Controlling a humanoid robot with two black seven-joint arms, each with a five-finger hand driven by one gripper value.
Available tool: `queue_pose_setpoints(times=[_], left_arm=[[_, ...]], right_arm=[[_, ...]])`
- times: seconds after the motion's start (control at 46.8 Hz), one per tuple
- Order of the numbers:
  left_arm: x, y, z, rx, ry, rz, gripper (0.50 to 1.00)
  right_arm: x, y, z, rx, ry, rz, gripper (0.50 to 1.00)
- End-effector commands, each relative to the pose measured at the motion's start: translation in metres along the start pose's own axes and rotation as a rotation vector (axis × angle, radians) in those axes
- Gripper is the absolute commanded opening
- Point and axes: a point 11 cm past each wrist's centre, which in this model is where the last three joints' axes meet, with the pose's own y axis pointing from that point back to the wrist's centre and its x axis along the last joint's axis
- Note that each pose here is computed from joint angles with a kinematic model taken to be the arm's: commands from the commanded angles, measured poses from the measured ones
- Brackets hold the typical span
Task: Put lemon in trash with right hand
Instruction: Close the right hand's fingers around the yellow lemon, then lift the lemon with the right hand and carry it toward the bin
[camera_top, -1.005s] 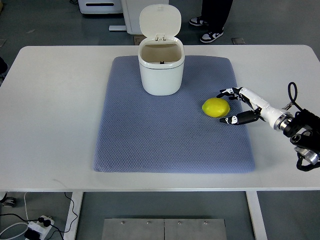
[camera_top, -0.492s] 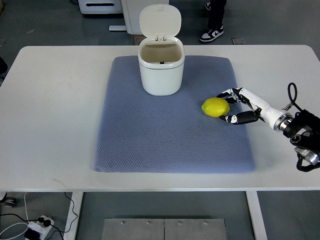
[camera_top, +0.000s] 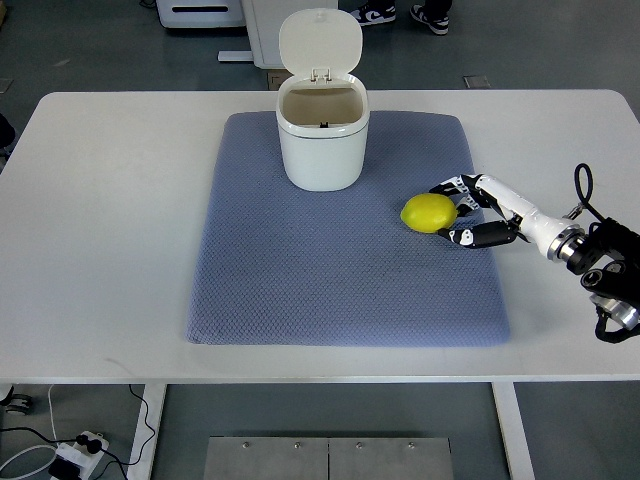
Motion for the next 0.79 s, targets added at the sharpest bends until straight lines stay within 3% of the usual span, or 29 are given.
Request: queue_pose_setpoints(times=[0.0, 0.342, 0.77], left_arm=[[0.000, 0.000, 0.000, 0.000, 0.000, 0.000, 1.000], [0.000, 0.000, 0.000, 0.000, 0.000, 0.000, 1.000], [0.000, 0.000, 0.000, 0.000, 0.000, 0.000, 1.000]], right_arm=[[0.000, 0.000, 0.000, 0.000, -0.001, 0.001, 0.500], [0.023, 0.005, -0.005, 0.002, -0.008, 0.046, 0.500], [0.078, 0.013, -0.058, 0.086, -0.096, 0.139, 0.500]])
